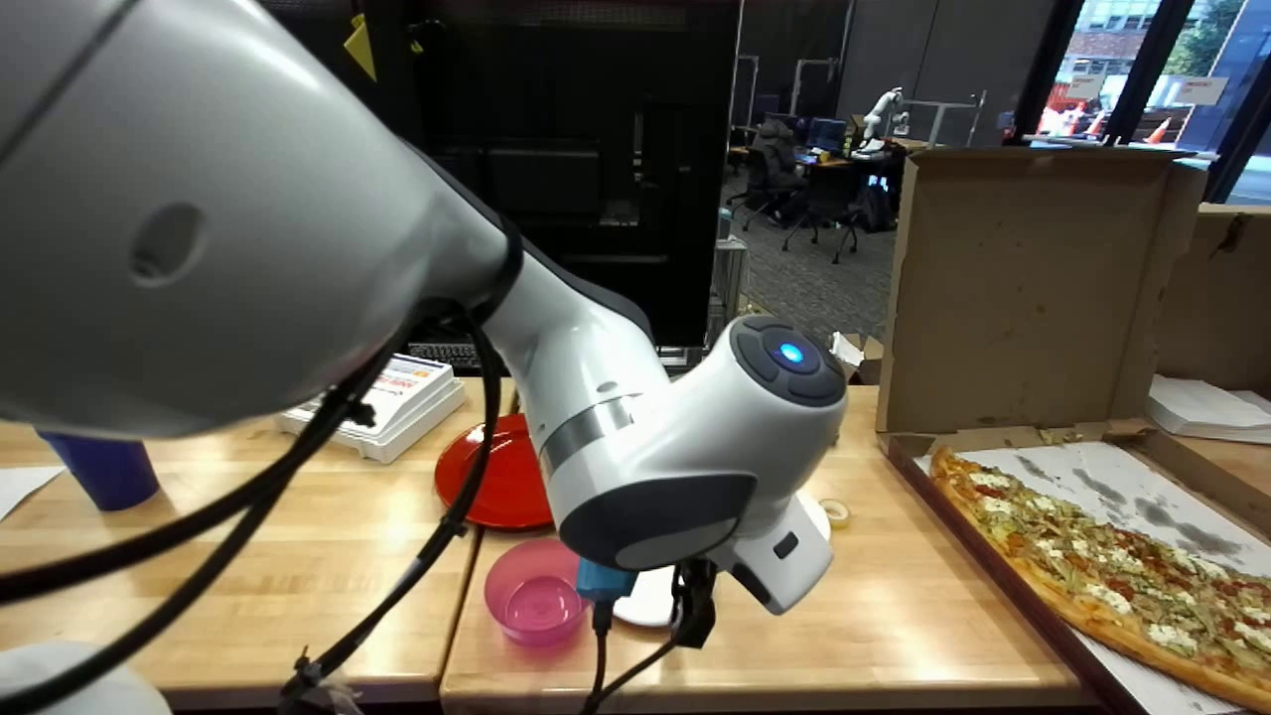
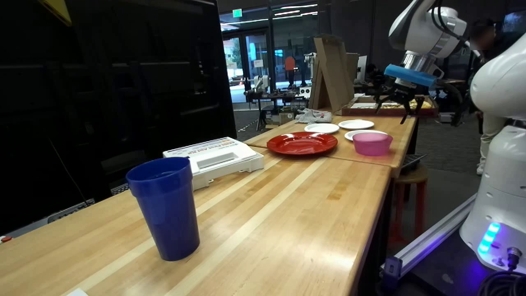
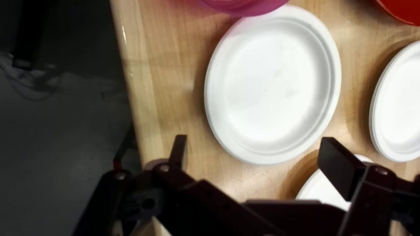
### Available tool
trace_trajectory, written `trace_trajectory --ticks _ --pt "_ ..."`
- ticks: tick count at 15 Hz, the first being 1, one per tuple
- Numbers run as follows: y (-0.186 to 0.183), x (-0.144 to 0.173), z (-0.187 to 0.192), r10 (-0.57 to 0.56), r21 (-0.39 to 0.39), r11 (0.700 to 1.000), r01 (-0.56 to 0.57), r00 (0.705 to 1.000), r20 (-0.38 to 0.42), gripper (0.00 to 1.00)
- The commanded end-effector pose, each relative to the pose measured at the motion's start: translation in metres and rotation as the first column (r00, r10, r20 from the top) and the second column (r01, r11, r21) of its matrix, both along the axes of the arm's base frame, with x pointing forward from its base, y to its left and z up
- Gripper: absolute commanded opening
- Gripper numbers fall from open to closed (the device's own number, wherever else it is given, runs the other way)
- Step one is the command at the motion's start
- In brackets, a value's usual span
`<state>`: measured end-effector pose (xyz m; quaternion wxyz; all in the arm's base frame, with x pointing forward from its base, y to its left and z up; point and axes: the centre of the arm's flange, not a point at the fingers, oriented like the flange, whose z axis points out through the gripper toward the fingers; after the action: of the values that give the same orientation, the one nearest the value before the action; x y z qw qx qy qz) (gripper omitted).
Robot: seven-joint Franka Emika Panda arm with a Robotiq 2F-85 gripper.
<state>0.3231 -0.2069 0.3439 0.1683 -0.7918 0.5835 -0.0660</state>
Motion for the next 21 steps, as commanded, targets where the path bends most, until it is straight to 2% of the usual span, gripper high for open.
trace_trajectory --ticks 1,4,10,21 --pt "-0.030 0.008 -0.032 0.056 0.061 0.996 -0.059 0.997 0.052 1.00" --pt "-0.037 0.004 -0.045 0.114 0.116 0.985 -0.127 0.987 0.113 1.00" --pt "-0.046 0.005 -0.051 0.186 0.156 0.963 -0.218 0.963 0.195 1.00" --pt "-0.070 0.015 -0.074 0.212 0.195 0.949 -0.249 0.958 0.191 1.00"
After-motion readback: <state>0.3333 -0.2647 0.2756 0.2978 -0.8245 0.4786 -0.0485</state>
